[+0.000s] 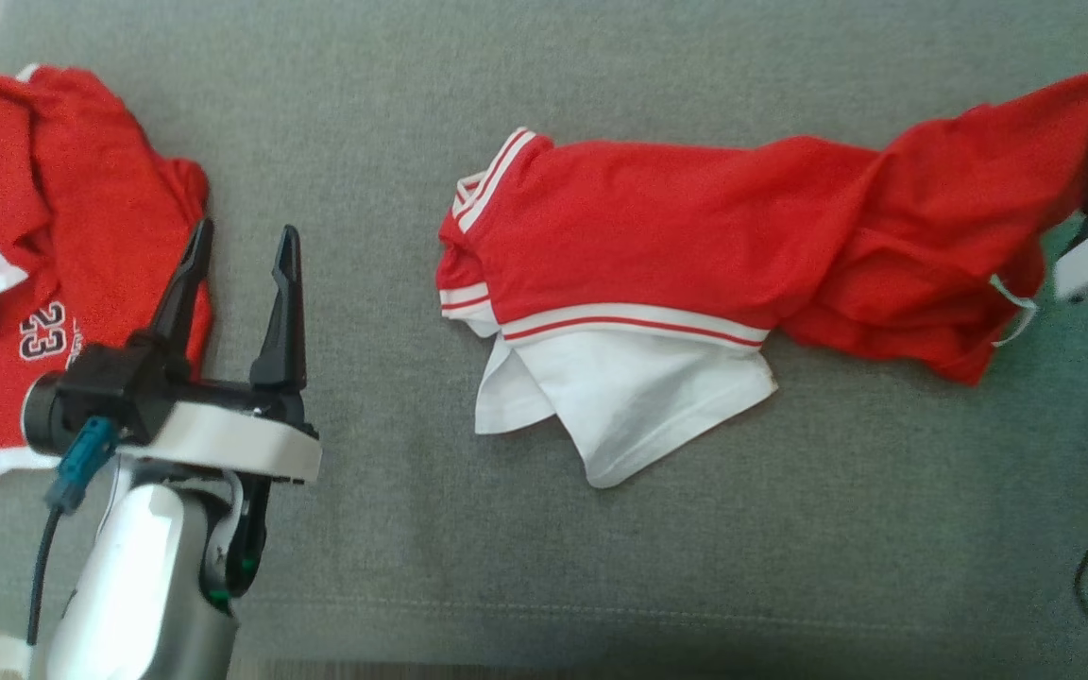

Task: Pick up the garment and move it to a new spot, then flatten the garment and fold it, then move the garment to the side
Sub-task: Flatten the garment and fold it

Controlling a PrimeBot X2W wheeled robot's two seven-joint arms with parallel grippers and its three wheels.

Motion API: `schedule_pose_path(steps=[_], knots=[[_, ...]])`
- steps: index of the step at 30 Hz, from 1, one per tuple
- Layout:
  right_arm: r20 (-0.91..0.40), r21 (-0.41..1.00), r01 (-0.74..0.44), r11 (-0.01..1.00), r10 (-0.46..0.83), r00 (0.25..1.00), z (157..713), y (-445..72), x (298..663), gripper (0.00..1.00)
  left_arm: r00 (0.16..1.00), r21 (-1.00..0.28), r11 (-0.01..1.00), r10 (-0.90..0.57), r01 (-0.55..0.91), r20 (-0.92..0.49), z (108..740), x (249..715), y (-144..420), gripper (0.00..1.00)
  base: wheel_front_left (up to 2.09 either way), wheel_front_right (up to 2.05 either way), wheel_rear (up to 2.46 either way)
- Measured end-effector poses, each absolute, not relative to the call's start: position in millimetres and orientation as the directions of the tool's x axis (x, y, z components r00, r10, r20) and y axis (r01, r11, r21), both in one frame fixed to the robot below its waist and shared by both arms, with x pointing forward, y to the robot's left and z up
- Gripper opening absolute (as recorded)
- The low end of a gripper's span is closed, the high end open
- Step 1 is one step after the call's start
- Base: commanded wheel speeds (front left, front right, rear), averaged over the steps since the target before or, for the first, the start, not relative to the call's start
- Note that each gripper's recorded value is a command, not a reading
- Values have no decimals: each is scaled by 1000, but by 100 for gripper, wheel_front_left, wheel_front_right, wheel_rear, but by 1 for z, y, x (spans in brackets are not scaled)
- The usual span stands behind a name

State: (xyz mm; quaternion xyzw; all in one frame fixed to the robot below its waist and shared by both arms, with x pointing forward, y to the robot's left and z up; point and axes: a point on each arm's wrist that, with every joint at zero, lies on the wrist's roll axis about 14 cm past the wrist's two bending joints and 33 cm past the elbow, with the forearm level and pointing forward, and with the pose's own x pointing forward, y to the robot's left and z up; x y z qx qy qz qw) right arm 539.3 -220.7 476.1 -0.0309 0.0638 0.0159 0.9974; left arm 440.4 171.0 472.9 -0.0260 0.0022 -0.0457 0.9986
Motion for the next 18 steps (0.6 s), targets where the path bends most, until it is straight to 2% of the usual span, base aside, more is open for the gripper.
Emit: schedule_pose_path(steps=[3, 8, 14, 18], knots=[[-56, -55, -53, 997, 50, 997, 492, -208, 522, 100, 995, -44, 994, -95, 96, 16, 480, 437, 169, 100, 0, 0, 0], [-23, -11, -85, 996, 85, 996, 499, -183, 477, 100, 995, -47, 994, -95, 95, 8, 481, 419, 168, 100, 0, 0, 0], [-52, 34, -117, 993, 118, 992, 495, -165, 427, 100, 996, -42, 995, -86, 87, 25, 489, 406, 169, 100, 0, 0, 0], [-76, 64, -116, 991, 121, 990, 492, -162, 407, 100, 996, -44, 995, -88, 89, 32, 492, 400, 167, 100, 0, 0, 0]])
